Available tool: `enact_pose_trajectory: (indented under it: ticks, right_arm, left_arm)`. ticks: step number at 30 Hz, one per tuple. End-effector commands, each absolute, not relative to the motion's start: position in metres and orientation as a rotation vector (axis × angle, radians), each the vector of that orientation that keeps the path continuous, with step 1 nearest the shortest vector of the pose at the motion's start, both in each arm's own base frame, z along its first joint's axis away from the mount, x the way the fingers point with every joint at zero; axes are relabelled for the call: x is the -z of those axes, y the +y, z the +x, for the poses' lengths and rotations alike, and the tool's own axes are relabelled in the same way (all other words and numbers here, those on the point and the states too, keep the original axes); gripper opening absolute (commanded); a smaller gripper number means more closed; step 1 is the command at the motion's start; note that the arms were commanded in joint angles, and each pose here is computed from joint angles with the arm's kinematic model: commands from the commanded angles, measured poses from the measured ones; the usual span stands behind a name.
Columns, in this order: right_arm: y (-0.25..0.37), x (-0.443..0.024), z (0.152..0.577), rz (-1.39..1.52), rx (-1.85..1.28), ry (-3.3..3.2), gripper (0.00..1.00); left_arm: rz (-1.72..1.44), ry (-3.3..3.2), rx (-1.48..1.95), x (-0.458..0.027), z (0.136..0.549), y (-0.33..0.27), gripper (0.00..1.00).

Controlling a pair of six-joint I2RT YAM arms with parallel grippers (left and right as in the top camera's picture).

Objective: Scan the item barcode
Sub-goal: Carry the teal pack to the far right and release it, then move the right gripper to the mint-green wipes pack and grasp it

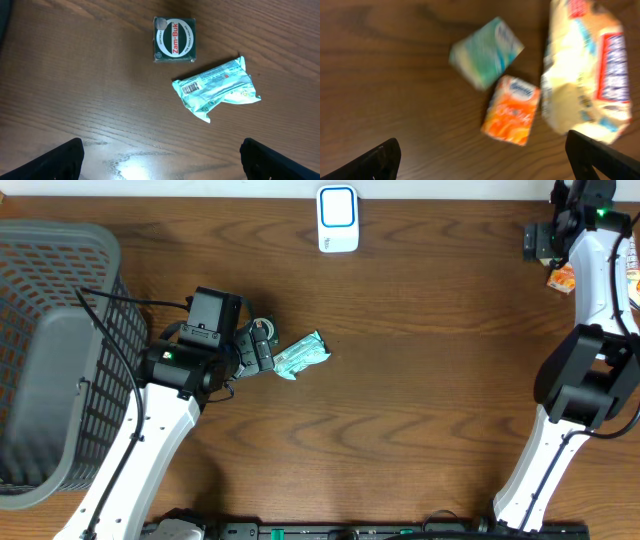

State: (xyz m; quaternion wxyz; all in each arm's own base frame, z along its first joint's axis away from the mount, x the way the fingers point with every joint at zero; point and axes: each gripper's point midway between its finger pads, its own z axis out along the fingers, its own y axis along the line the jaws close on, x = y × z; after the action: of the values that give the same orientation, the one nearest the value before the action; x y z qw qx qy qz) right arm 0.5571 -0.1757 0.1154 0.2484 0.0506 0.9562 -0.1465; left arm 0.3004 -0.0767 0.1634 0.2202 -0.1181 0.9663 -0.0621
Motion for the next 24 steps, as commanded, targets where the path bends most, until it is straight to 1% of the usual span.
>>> enact_pose_trajectory:
  ticks: [1, 2, 4, 7, 9, 12, 15, 19, 20, 21, 22, 23, 24]
  right_arm:
    - [-0.139, -0.1, 0.56, 0.098, 0.171, 2.636, 0.99]
    - [-0.127, -0.098, 0.561, 0.074, 0.091, 2.637, 0.99]
    - [-0.089, -0.1, 0.562, 0.001, -0.165, 2.623, 0.99]
    - [-0.024, -0.116, 0.557, -0.114, -0.623, 2.544, 0.99]
    - [0.014, -0.131, 0.547, -0.172, -0.885, 2.482, 0.99]
    - [0.06, -0.147, 0.523, -0.208, -1.18, 2.456, 0.99]
    - [0.092, -0.142, 0.496, -0.215, -1.279, 2.559, 0.99]
    - [0.132, -0.127, 0.457, -0.301, -1.259, 2.76, 0.99]
    - [0.14, -0.123, 0.45, -0.327, -1.23, 2.806, 0.91]
    - [0.147, -0.117, 0.443, -0.367, -1.177, 2.856, 0.8]
    - [0.153, -0.111, 0.438, -0.41, -1.118, 2.895, 0.73]
    - [0.162, -0.105, 0.432, -0.471, -1.033, 2.936, 0.62]
    - [0.168, -0.101, 0.428, -0.497, -0.981, 2.967, 0.59]
  left_arm:
    - [-0.33, 2.659, 0.175, -0.168, 0.302, -0.076, 0.98]
    - [-0.33, 2.659, 0.175, -0.168, 0.302, -0.076, 0.98]
    - [-0.33, 2.659, 0.175, -0.168, 0.302, -0.076, 0.98]
    - [-0.329, 2.659, 0.175, -0.168, 0.302, -0.076, 0.98]
    - [-0.33, 2.659, 0.175, -0.168, 0.302, -0.076, 0.98]
    - [-0.33, 2.659, 0.175, -0.168, 0.302, -0.076, 0.98]
    - [-0.33, 2.659, 0.175, -0.168, 0.302, -0.076, 0.98]
    - [-0.33, 2.659, 0.175, -0.168, 0.302, -0.076, 0.98]
    - [-0.33, 2.659, 0.175, -0.168, 0.302, -0.076, 0.98]
    - [-0.33, 2.659, 0.175, -0.168, 0.302, -0.076, 0.98]
    - [-0.33, 2.659, 0.175, -0.168, 0.302, -0.076, 0.97]
    - [-0.33, 2.659, 0.175, -0.168, 0.302, -0.076, 0.98]
    - [-0.33, 2.659, 0.175, -0.168, 0.302, -0.076, 0.98]
